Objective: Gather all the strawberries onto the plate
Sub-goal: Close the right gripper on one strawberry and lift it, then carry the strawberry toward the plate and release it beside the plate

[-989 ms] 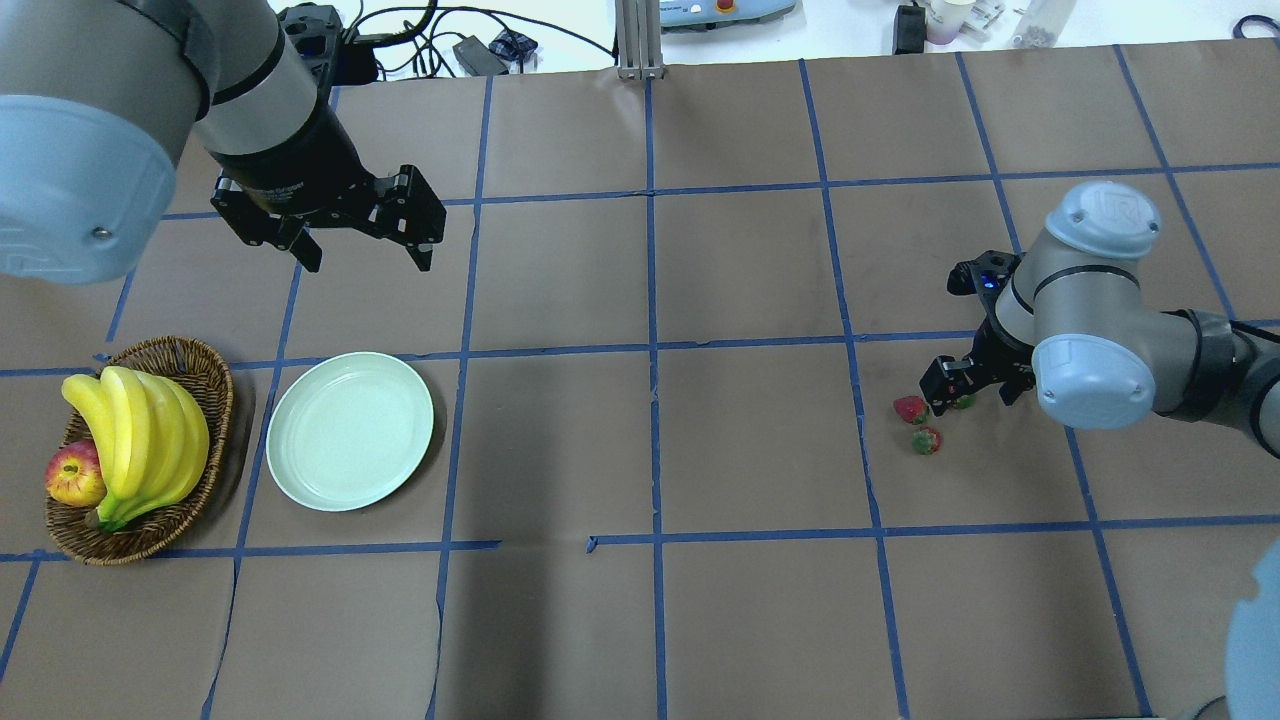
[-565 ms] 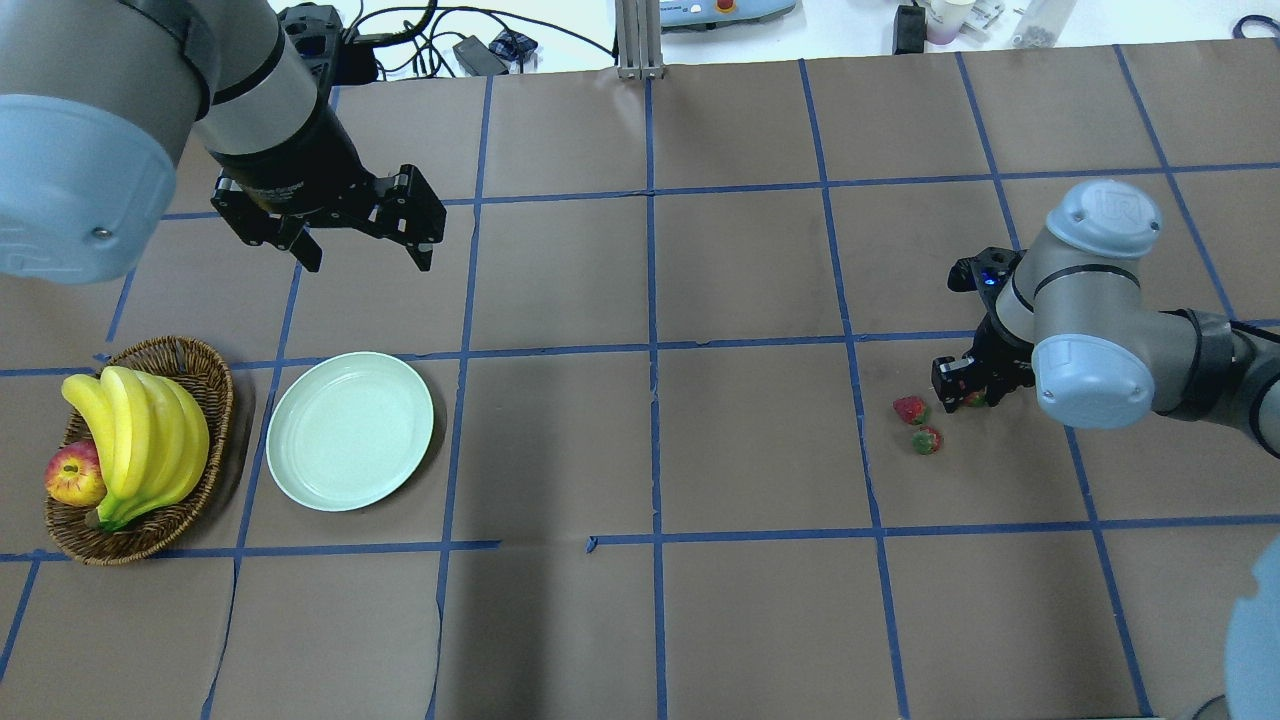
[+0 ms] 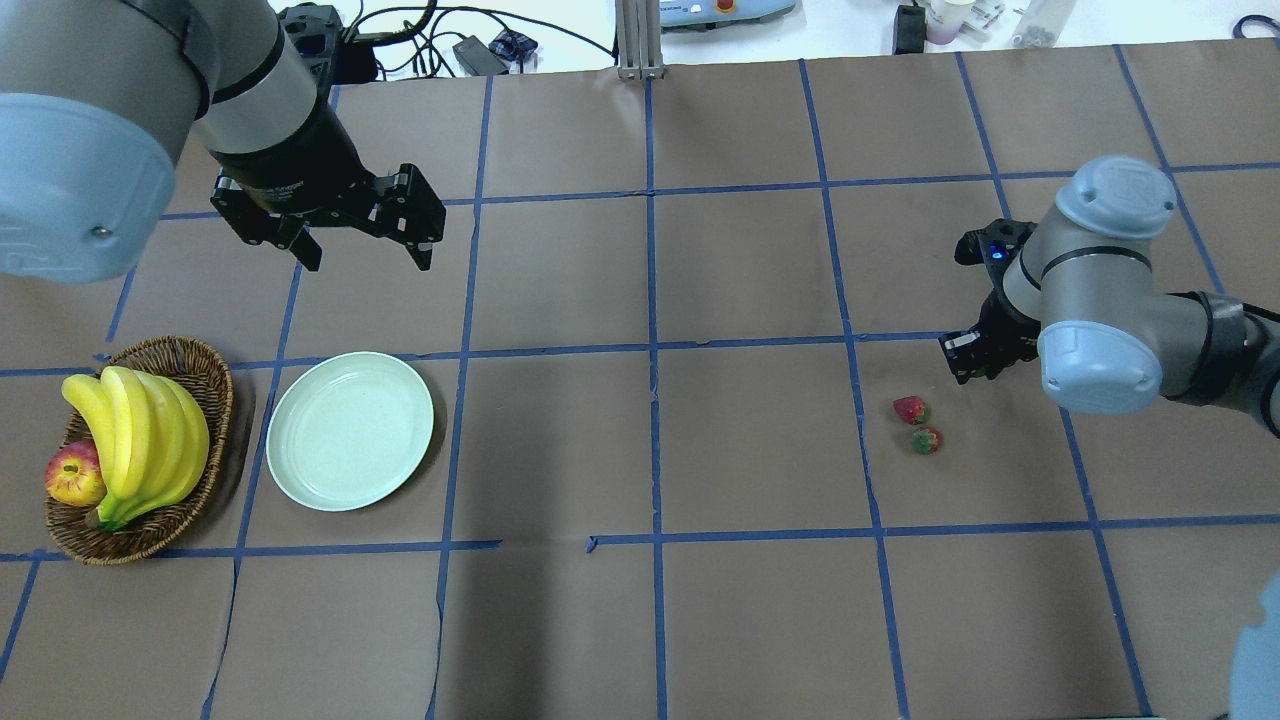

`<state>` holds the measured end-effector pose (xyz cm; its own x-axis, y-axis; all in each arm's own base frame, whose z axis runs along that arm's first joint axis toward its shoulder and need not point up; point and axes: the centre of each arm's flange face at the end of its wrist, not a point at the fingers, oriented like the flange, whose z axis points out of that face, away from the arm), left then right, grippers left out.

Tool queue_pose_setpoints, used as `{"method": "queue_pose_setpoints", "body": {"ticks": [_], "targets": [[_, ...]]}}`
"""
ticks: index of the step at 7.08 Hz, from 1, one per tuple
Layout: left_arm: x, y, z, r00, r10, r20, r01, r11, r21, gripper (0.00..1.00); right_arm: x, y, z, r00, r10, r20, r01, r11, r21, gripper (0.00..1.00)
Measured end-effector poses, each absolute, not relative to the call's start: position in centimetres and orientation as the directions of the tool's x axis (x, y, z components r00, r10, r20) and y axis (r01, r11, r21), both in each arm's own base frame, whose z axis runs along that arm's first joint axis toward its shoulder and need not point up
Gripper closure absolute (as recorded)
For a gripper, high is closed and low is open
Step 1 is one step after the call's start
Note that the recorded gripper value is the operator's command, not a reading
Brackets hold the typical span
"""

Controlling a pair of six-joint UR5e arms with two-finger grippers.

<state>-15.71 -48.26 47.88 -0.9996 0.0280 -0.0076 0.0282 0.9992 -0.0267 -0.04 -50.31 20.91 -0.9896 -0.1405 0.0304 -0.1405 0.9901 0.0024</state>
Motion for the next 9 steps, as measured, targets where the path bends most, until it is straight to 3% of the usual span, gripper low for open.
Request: {"method": "queue_pose_setpoints", "body": {"ticks": [2, 5, 9], "targets": [[-15.7, -48.2, 47.9, -1.0, 0.028, -0.008, 0.028, 0.999, -0.027, 0.0, 5.4, -51.7, 24.0, -0.981, -0.185, 0.055, -0.188, 0.98, -0.069, 1.0], [-15.7, -48.2, 48.0, -1.0, 0.028, -0.008, 0.028, 0.999, -0.03, 0.0, 20.1, -50.5, 25.4, -0.992, -0.124, -0.002, -0.123, 0.985, -0.121, 1.0], [-15.7, -48.3, 48.0, -1.0, 0.027, -0.008, 0.028, 0.999, -0.03, 0.0, 36.0, -51.0, 23.7, -0.995, -0.053, -0.085, -0.047, 0.997, -0.067, 1.0]]}}
